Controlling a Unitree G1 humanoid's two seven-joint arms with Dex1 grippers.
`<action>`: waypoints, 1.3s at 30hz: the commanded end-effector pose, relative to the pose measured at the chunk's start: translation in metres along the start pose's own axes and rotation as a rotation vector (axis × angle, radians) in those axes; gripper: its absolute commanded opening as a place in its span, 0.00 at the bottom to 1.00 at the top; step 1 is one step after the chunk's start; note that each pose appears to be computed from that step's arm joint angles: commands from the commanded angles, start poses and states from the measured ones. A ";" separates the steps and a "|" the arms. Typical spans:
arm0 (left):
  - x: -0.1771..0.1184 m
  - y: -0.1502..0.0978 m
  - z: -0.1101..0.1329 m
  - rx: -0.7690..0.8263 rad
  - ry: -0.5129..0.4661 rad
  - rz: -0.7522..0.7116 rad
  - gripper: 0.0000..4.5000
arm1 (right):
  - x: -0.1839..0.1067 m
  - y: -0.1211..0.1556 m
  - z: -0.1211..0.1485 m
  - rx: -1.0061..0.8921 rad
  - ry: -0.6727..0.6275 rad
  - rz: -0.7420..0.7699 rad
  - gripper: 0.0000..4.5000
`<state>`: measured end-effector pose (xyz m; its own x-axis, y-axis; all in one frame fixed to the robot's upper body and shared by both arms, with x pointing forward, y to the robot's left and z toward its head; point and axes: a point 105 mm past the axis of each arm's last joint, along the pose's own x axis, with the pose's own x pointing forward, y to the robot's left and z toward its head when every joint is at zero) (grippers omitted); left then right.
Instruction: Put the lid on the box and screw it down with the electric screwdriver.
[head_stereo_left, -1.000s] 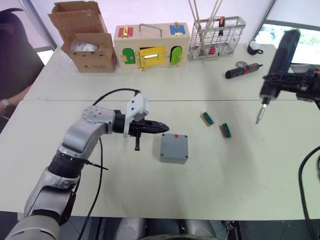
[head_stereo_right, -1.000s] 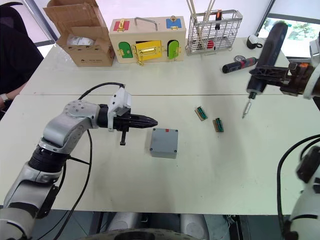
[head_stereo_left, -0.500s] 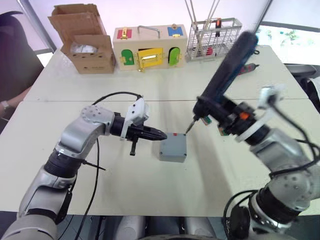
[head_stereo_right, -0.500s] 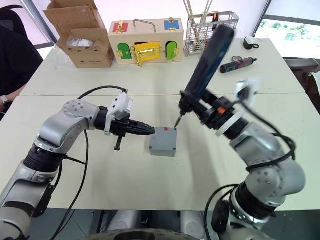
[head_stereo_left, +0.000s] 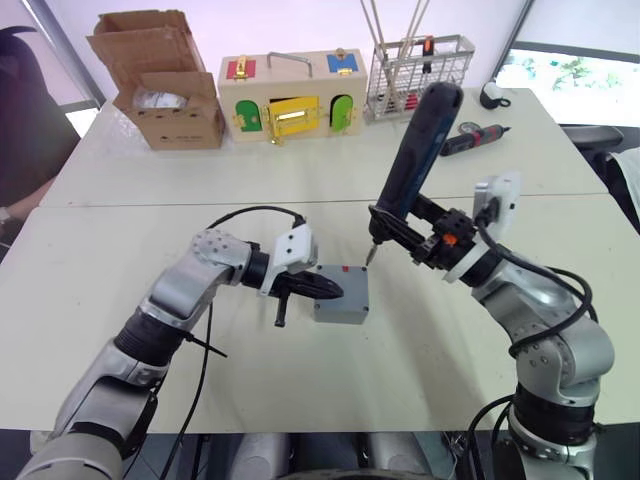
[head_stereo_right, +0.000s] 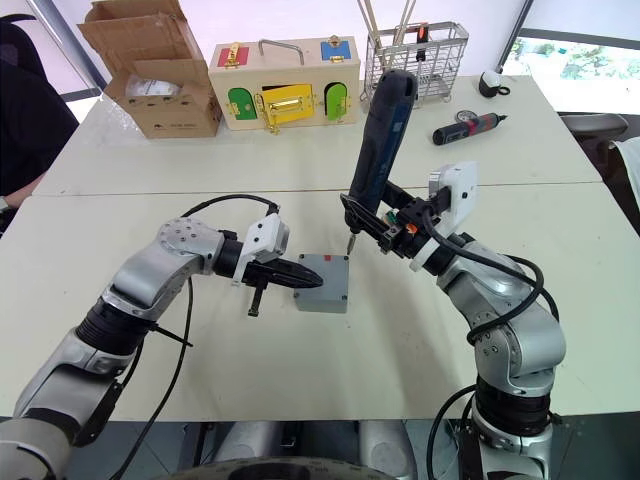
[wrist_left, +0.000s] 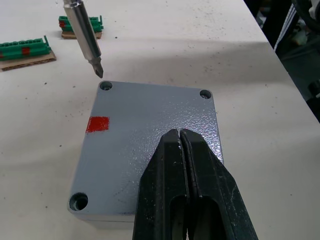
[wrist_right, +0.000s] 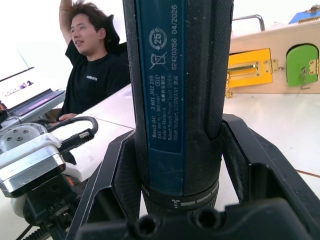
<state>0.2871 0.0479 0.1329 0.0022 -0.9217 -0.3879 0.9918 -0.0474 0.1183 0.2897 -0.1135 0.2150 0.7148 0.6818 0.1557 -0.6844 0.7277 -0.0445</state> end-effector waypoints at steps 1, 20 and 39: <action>0.001 0.003 -0.004 0.026 0.021 0.024 0.00 | 0.000 0.005 0.011 -0.058 -0.051 0.015 0.44; 0.003 0.004 -0.004 0.042 0.030 0.020 0.00 | -0.001 0.004 0.023 -0.057 -0.081 0.003 0.44; 0.004 0.007 -0.006 0.044 0.025 0.029 0.00 | 0.000 0.010 0.020 -0.053 -0.046 0.037 0.44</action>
<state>0.2924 0.0425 0.1327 0.0187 -0.9266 -0.3756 0.9825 -0.0527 0.1789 0.2900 -0.1135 0.2132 0.7200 0.6820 0.1287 -0.6831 0.7291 -0.0420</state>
